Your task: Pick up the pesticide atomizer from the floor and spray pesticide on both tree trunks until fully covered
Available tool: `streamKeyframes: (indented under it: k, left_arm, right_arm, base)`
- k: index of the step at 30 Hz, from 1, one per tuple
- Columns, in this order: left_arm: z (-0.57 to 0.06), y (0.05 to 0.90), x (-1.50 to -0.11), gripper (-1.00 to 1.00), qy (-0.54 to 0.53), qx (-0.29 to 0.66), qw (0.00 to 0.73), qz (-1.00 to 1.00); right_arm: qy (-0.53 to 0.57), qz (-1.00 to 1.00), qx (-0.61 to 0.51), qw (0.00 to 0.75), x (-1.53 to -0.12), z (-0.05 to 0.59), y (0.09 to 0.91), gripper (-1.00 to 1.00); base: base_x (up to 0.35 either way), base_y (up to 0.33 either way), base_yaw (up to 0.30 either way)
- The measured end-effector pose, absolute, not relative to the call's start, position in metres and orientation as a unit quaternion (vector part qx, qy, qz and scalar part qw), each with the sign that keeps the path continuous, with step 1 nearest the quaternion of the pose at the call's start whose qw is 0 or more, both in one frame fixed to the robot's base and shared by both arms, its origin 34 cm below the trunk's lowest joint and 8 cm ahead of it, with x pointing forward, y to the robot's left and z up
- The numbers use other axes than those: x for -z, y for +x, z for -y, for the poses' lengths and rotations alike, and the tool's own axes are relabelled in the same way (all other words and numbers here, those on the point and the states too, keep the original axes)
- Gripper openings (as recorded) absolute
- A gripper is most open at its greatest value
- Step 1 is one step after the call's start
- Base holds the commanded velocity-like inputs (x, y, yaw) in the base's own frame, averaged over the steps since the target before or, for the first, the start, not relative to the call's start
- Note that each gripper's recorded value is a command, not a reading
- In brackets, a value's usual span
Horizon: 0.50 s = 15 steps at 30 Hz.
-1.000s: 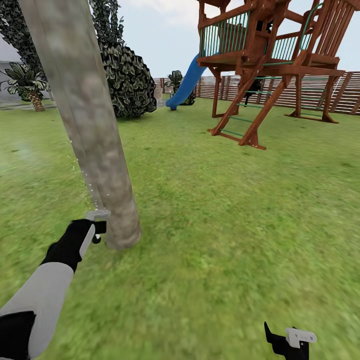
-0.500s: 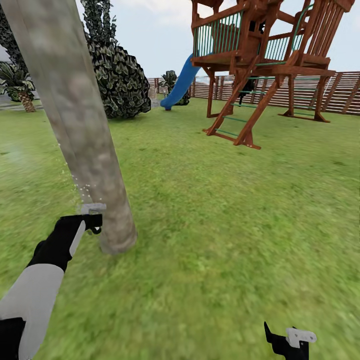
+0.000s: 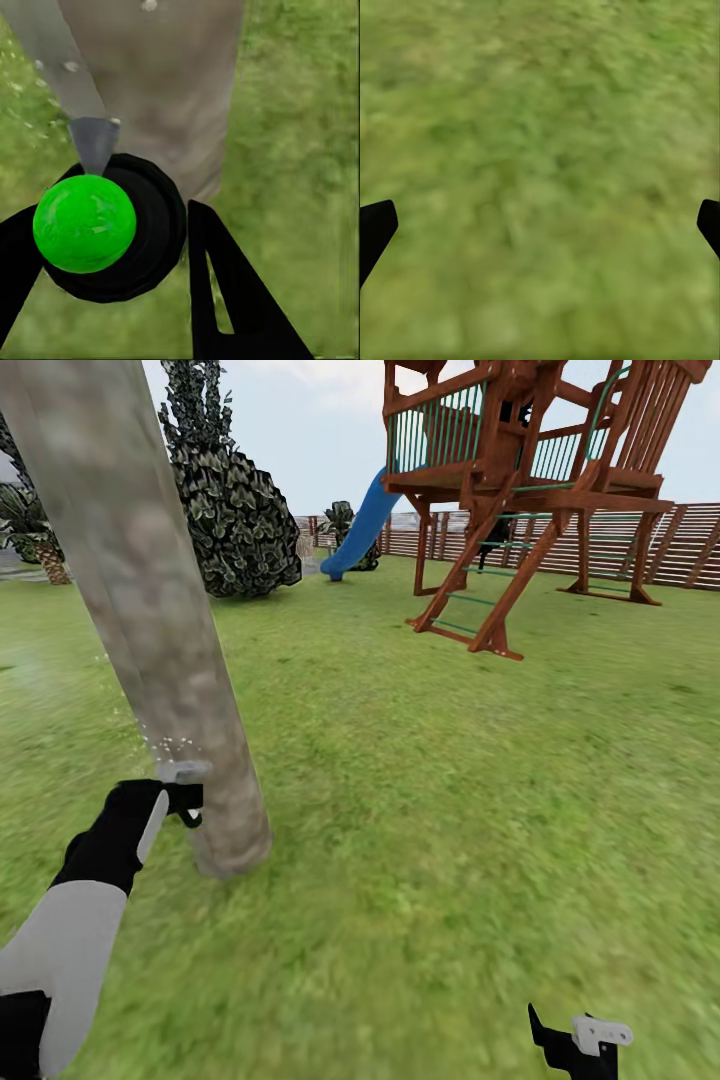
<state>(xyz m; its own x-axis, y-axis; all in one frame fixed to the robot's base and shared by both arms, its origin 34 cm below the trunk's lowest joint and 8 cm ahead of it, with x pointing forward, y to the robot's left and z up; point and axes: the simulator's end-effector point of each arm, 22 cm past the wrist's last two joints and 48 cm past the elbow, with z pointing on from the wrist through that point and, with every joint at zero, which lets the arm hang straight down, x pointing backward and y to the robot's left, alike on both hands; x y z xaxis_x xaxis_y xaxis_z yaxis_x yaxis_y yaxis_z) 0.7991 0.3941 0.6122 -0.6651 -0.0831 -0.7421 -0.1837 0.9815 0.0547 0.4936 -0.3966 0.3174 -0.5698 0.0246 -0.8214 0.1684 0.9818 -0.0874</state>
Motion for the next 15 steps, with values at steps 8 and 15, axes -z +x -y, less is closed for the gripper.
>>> streamKeyframes:
  k: [8, 15]
  left_arm:
    - [-0.453, 0.787, -0.640, -1.00, -0.093, -0.094, 0.399, -0.907]
    - [-0.383, 0.805, -0.705, -1.00, -0.074, -0.051, 0.431, -0.898]
  right_arm:
    - [0.054, -0.883, 0.078, 0.460, -0.317, 0.396, 0.493, 1.00]
    - [0.054, -0.883, 0.078, 0.461, -0.317, 0.396, 0.494, 1.00]
  base:
    - [0.000, 0.000, 0.000]
    - [0.000, 0.000, 0.000]
